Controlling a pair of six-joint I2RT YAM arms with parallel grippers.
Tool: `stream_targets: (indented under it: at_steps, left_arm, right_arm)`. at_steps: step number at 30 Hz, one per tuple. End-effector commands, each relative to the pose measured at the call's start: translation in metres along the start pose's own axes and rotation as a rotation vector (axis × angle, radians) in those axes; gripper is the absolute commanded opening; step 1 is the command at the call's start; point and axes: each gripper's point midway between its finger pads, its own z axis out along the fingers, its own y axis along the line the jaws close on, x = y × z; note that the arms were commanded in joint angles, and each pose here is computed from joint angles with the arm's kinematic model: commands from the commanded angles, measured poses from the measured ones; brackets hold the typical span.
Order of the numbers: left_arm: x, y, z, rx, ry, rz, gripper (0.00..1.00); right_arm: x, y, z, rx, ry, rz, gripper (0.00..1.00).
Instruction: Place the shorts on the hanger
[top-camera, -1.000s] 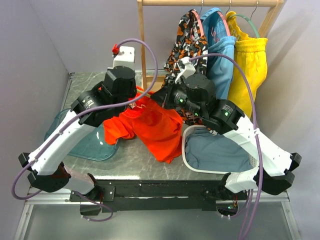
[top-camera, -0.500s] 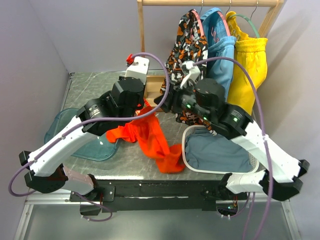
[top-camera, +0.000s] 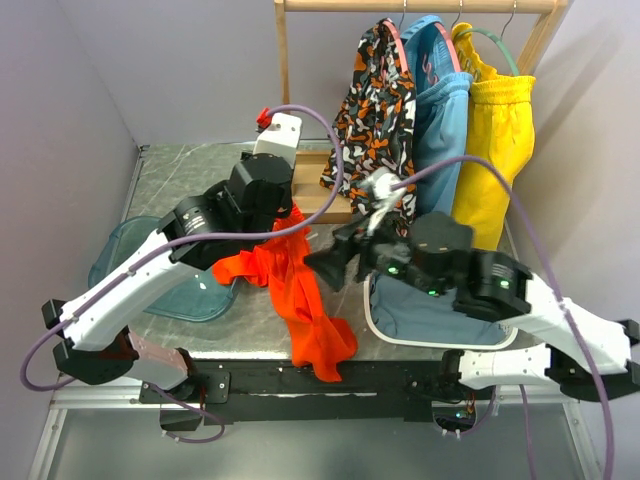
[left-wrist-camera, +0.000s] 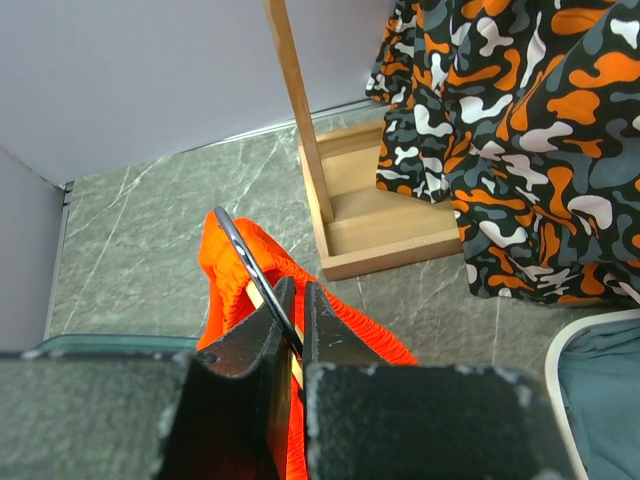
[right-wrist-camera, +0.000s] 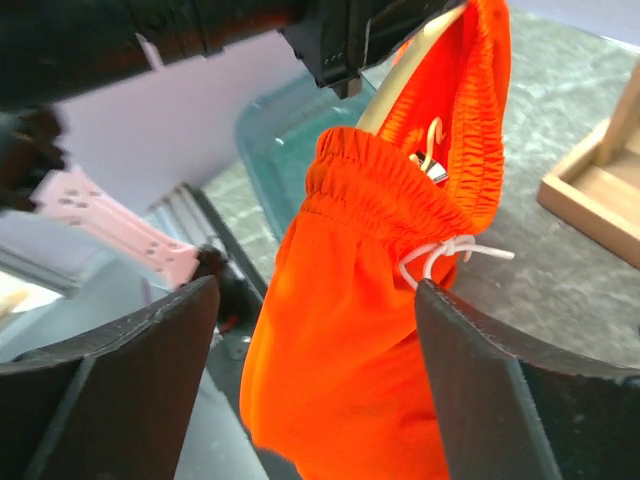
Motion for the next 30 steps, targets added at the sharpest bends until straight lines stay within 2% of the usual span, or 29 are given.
stream_targets:
  at_steps: [1,5,9,12,13,15,16,18,19,22,23,24,26,27,29,30]
  left_arm:
    - [-0.03,0.002,-0.005,-0.001,-0.073,-0.102,0.01]
    - [-0.028,0.0,-0.003,-0.007,-0.063,-0.096,0.01]
    - [-0.031,-0.002,-0.005,0.008,-0.06,-0.114,0.01]
    - [-0.03,-0.004,-0.005,0.016,-0.055,-0.115,0.01]
    - [-0.03,-0.004,-0.004,0.015,-0.054,-0.115,0.01]
    - [-0.028,-0.007,-0.004,0.025,-0.049,-0.116,0.01]
    - [-0.028,-0.007,-0.004,0.03,-0.049,-0.122,0.01]
    - [-0.029,-0.008,-0.005,0.038,-0.049,-0.129,0.01]
    - [-0.03,-0.008,-0.006,0.042,-0.05,-0.139,0.03]
    - [-0.035,-0.007,-0.01,0.056,-0.055,-0.154,0.17]
    - [-0.037,-0.006,-0.011,0.058,-0.06,-0.164,0.25]
    - [-0.038,-0.004,-0.013,0.057,-0.062,-0.168,0.42]
    - [-0.04,-0.003,-0.016,0.069,-0.068,-0.179,0.46]
    - [-0.041,-0.002,-0.017,0.071,-0.069,-0.181,0.58]
    - [-0.043,0.001,-0.02,0.071,-0.071,-0.191,0.65]
    - [-0.043,0.003,-0.021,0.063,-0.072,-0.194,0.71]
  right_arm:
    - [0.017,-0.016,0.028,0.166,0.022,-0.07,0.89]
    - [0.019,-0.017,0.046,0.245,0.031,-0.096,0.93]
    - [0.028,-0.035,0.056,0.376,0.045,-0.109,0.91]
    - [0.026,-0.044,0.052,0.415,-0.002,-0.088,0.73]
    - [0.024,-0.045,0.05,0.415,-0.019,-0.08,0.62]
    - [0.022,-0.047,0.047,0.407,-0.049,-0.068,0.54]
    - [0.022,-0.047,0.047,0.404,-0.052,-0.07,0.38]
    - [0.021,-0.048,0.046,0.408,-0.055,-0.073,0.24]
    - [0.021,-0.05,0.046,0.416,-0.054,-0.081,0.0]
    - [0.019,-0.051,0.044,0.418,-0.064,-0.093,0.0]
    - [0.017,-0.051,0.044,0.418,-0.077,-0.09,0.0]
    - [0.015,-0.053,0.041,0.423,-0.088,-0.088,0.0]
    - [0.011,-0.053,0.039,0.422,-0.108,-0.083,0.0]
    - [0.011,-0.054,0.037,0.423,-0.111,-0.085,0.0]
    - [0.008,-0.054,0.036,0.416,-0.13,-0.084,0.0]
    - [0.008,-0.055,0.034,0.421,-0.134,-0.085,0.0]
